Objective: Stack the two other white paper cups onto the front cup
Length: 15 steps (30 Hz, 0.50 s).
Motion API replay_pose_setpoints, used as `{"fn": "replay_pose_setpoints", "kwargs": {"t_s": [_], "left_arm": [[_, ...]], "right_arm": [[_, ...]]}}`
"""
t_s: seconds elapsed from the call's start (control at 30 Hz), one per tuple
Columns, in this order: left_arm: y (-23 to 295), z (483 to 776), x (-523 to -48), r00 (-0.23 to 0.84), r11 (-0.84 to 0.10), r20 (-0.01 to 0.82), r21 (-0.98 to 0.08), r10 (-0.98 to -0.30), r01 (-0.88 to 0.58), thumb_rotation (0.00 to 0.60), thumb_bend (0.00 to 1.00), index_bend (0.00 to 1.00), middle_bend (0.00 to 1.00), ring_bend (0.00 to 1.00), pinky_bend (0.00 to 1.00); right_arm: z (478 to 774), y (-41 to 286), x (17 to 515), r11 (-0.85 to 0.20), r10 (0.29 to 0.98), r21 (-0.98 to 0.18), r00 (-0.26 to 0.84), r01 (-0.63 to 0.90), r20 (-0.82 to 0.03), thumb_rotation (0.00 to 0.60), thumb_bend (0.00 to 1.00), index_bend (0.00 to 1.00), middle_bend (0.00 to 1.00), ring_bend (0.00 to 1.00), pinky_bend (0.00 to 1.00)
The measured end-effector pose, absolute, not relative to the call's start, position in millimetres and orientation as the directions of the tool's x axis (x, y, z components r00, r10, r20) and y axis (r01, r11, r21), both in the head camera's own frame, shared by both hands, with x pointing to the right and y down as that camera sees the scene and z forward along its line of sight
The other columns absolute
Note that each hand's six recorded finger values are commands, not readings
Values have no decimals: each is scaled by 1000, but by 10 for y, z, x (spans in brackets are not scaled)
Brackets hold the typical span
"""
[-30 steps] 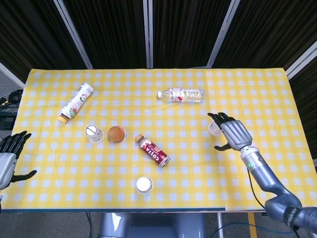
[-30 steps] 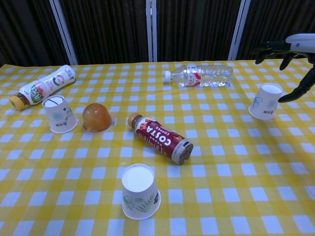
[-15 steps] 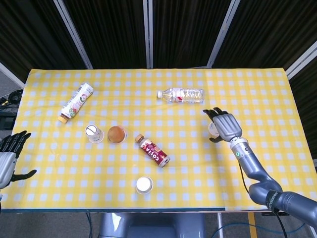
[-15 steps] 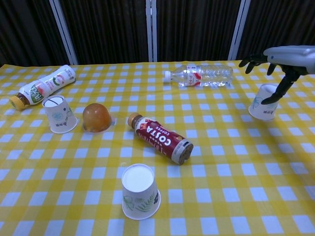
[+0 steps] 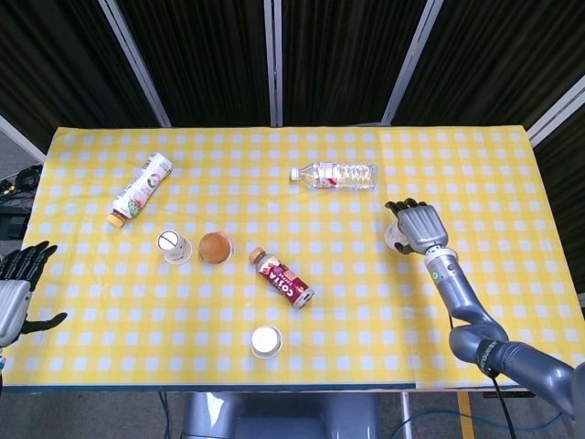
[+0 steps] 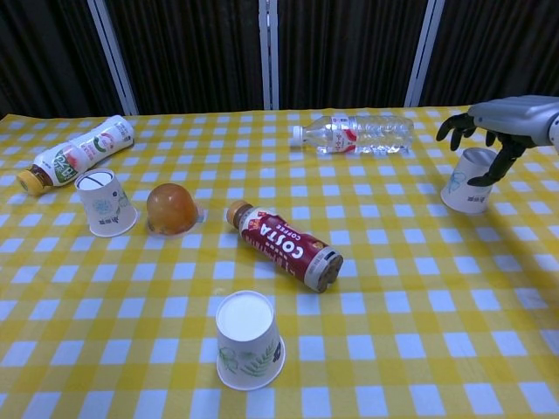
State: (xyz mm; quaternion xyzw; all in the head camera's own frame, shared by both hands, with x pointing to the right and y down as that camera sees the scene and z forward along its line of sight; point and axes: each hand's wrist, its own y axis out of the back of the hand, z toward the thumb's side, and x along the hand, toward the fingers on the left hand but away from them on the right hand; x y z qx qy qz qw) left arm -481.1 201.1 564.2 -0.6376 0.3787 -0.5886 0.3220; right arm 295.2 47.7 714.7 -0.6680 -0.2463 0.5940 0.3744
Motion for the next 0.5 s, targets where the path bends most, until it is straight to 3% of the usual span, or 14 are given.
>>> {"fn": "replay_pose_setpoints", "kwargs": {"t_s": [0.2,0.5], "left_arm": [[2014,5650,-4807,24,-509,510,-854,-860,-103,600,5,0,0,0,0],[2029,5684,-4783,33,-525,525,-845,-851,-98,600,8,0,0,0,0]], "right_arm": [[7215,482,2997,-595,774,-790,160,-145,-613,600,257,394,473,393,453],[7106,464,2974,-571,787,-810,194,-131,-586,600,269,401,491,414,479]]}}
